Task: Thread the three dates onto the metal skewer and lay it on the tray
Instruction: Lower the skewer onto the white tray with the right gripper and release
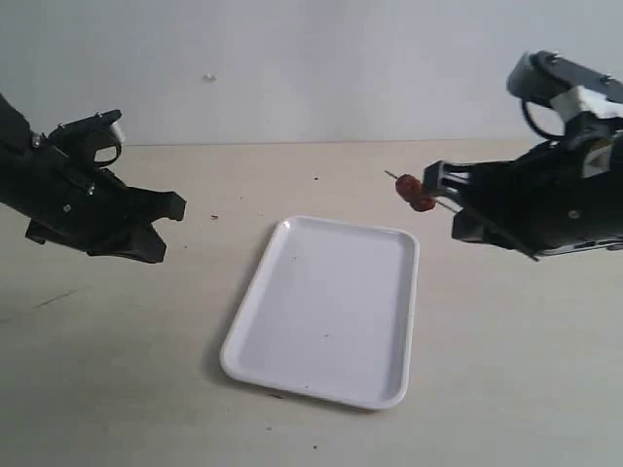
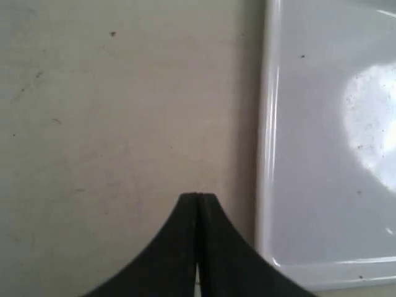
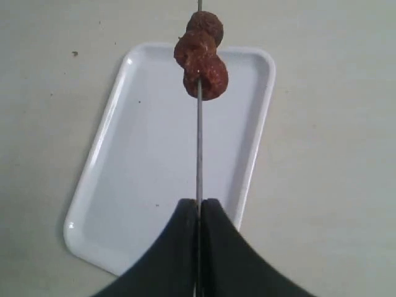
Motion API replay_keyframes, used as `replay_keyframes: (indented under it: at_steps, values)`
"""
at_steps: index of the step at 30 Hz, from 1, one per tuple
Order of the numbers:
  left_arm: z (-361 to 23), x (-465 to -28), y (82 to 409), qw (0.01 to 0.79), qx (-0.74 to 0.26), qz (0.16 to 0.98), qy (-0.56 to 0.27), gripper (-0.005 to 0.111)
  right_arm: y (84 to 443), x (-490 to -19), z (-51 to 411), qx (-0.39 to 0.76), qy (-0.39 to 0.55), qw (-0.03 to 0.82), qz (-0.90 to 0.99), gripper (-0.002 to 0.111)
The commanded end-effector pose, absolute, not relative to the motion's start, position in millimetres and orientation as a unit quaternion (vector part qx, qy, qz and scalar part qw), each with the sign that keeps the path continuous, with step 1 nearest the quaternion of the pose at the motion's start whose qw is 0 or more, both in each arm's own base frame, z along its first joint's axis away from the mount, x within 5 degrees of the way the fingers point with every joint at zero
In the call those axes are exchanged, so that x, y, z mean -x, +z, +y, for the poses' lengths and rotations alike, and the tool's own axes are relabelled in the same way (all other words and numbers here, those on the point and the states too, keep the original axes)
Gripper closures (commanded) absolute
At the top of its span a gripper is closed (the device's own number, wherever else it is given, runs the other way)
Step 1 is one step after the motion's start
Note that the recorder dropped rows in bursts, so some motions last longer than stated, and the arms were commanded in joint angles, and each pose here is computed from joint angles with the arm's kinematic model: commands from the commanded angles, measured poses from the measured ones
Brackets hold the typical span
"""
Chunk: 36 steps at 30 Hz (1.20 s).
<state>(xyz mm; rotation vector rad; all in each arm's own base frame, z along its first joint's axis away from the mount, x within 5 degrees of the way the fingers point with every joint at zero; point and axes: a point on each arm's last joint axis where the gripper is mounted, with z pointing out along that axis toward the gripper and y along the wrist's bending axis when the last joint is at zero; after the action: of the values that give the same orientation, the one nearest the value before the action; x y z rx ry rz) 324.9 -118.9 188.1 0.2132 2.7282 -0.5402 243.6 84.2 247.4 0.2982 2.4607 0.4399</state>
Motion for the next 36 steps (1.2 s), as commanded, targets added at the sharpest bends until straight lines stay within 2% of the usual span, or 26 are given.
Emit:
replay_keyframes:
  at_steps: [1,8,16,22,26,36]
  values:
    - [-120,-327,172,0.172,-0.066,0.966,-0.182,0.107,244,-259,108,-0.128,0.154,0.324,0.925,0.108]
    - [-123,-326,163,0.167,-0.07,0.968,-0.176,0.107,237,-275,136,-0.169,0.07,0.327,0.927,0.108]
    - [-122,-324,175,0.178,-0.073,0.965,-0.181,0.107,209,-283,197,-0.246,0.009,0.344,0.906,0.108]
    - [-120,-322,187,0.193,-0.083,0.961,-0.177,0.107,170,-284,231,-0.25,0.018,0.326,0.912,0.108]
    - [-119,-319,193,0.196,-0.093,0.96,-0.174,0.107,148,-286,236,-0.232,0.001,0.307,0.923,0.108]
    - [-119,-318,199,0.206,-0.091,0.958,-0.177,0.107,124,-287,245,-0.205,0.015,0.28,0.938,0.108]
